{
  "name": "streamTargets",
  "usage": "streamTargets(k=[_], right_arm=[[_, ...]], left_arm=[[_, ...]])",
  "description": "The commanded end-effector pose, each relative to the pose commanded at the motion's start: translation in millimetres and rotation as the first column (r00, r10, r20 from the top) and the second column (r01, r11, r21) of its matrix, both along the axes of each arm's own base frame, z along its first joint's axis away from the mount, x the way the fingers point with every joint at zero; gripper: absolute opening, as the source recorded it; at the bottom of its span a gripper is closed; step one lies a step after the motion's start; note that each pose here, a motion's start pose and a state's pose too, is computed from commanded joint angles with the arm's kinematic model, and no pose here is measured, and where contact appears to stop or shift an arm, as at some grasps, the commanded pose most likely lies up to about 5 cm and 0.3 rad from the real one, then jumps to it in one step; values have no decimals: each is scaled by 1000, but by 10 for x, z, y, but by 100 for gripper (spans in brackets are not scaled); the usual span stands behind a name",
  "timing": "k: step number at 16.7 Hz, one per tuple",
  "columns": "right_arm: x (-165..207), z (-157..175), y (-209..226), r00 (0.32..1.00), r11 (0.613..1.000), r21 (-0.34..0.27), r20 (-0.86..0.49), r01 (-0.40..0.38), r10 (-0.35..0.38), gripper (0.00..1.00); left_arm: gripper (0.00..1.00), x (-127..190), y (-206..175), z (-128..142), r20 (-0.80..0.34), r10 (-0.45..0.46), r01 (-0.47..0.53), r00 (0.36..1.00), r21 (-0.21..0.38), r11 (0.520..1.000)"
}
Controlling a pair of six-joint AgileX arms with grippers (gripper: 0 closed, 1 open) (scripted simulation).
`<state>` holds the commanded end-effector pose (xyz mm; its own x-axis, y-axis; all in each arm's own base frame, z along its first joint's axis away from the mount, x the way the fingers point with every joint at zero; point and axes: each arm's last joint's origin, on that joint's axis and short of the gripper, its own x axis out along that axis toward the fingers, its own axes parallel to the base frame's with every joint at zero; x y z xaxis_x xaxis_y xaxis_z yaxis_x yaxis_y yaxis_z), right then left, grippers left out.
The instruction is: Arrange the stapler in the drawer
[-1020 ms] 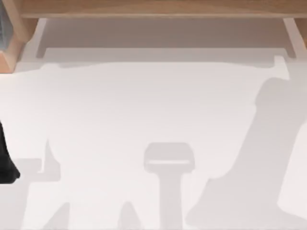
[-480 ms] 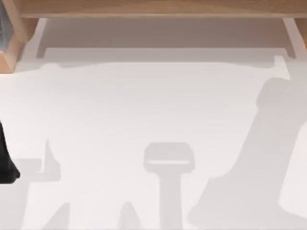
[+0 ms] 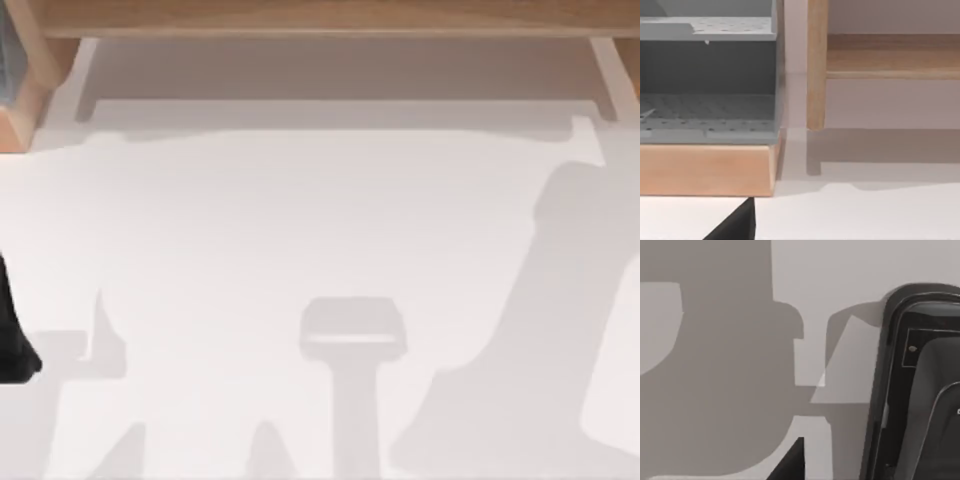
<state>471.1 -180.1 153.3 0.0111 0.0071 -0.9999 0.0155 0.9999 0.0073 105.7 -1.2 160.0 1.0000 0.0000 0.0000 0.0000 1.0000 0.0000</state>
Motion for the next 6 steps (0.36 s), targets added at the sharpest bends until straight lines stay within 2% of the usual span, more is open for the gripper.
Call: streamTargets(k=[6], right_arm=[[0,0,0,1000,1000,0,0,0,0,100]], left_arm=[[100,0,0,0,0,0,0,1000,0,1000]])
